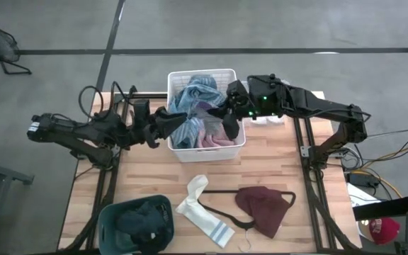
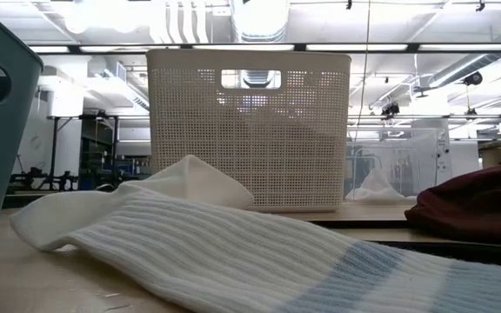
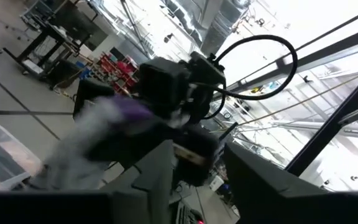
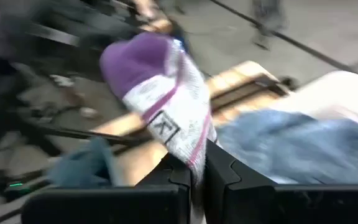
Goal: Pick & Place Cloths
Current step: Put the gray sock into the transparent container, then put the white sock into the transparent container
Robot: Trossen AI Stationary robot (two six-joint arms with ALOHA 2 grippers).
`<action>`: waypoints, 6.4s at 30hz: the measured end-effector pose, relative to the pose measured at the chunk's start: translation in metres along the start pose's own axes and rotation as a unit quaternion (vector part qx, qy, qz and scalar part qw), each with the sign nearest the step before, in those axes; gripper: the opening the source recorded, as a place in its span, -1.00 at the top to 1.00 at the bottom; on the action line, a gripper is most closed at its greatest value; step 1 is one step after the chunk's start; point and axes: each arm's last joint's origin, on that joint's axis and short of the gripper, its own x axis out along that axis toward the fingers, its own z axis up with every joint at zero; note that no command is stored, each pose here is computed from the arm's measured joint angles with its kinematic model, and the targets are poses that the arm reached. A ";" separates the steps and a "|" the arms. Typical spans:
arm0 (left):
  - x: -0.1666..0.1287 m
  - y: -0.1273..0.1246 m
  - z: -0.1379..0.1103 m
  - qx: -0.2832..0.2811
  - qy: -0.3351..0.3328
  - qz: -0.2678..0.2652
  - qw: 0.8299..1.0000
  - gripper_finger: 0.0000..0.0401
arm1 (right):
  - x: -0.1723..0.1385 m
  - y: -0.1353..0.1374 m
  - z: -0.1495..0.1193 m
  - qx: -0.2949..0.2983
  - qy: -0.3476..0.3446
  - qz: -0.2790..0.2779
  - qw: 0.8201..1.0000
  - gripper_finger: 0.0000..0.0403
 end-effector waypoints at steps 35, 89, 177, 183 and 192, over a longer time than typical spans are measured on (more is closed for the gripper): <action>0.007 0.016 0.007 -0.025 0.017 0.006 1.000 -0.07 | -0.076 -0.204 -0.070 0.045 0.250 -0.473 0.844 0.93; -0.005 0.025 -0.154 0.008 0.431 0.119 0.894 -0.06 | -0.103 -0.068 -0.071 0.064 0.020 -0.093 0.993 0.26; 0.060 0.030 -0.148 0.036 0.372 0.230 0.899 0.99 | -0.093 -0.046 -0.073 0.033 0.023 -0.013 0.999 0.84; 0.088 0.008 -0.097 0.034 0.315 0.202 0.927 1.00 | -0.094 -0.040 -0.072 0.008 0.040 0.063 0.997 0.79; 0.111 -0.002 -0.038 0.046 0.236 0.180 0.954 1.00 | -0.089 -0.032 -0.066 -0.037 0.003 0.100 0.994 0.38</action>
